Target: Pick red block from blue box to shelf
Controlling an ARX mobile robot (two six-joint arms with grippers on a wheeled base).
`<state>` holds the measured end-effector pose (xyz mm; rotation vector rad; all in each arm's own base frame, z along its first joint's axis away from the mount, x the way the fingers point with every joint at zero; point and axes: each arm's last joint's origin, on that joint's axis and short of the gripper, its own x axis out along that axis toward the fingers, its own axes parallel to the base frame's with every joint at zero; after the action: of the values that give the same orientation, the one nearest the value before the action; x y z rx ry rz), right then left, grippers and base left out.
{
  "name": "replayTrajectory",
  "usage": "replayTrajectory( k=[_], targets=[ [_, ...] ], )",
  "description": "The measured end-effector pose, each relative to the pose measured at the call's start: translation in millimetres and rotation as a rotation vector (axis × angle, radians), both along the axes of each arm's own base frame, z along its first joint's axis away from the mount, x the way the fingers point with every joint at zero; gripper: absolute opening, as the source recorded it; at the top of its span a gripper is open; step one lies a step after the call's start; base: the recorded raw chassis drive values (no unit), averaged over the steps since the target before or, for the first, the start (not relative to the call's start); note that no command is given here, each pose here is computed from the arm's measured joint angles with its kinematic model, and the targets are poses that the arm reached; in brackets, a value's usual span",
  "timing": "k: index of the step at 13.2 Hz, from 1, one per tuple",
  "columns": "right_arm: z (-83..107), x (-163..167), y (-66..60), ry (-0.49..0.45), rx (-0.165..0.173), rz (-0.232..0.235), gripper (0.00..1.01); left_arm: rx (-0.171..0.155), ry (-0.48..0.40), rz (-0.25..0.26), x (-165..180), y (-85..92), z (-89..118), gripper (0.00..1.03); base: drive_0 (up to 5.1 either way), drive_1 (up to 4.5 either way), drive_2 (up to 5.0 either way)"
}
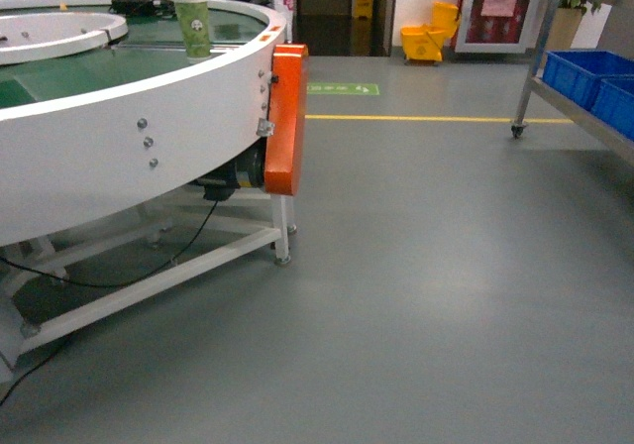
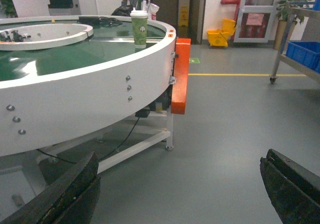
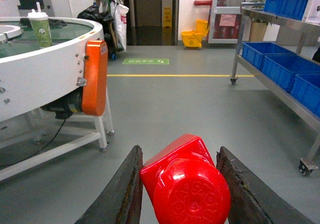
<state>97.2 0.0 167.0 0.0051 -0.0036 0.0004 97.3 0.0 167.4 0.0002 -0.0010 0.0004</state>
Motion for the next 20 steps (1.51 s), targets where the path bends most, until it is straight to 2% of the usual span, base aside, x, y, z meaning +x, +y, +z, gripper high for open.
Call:
replayTrajectory(
  k=[10,20],
  targets=[
    [-0.2,0.0,0.0,0.002,0.000,0.000,0.36,0.000,-0.001,0.000,0.0,0.0,0.1,0.98,0.1,4.39,-4.2],
    [0.0,0.0,0.0,0.000,0.000,0.000,0.36,0.000,-0.002,0.001,0.0,0.1,0.1,0.98,-1.7,-1.67,-1.7]
  ],
)
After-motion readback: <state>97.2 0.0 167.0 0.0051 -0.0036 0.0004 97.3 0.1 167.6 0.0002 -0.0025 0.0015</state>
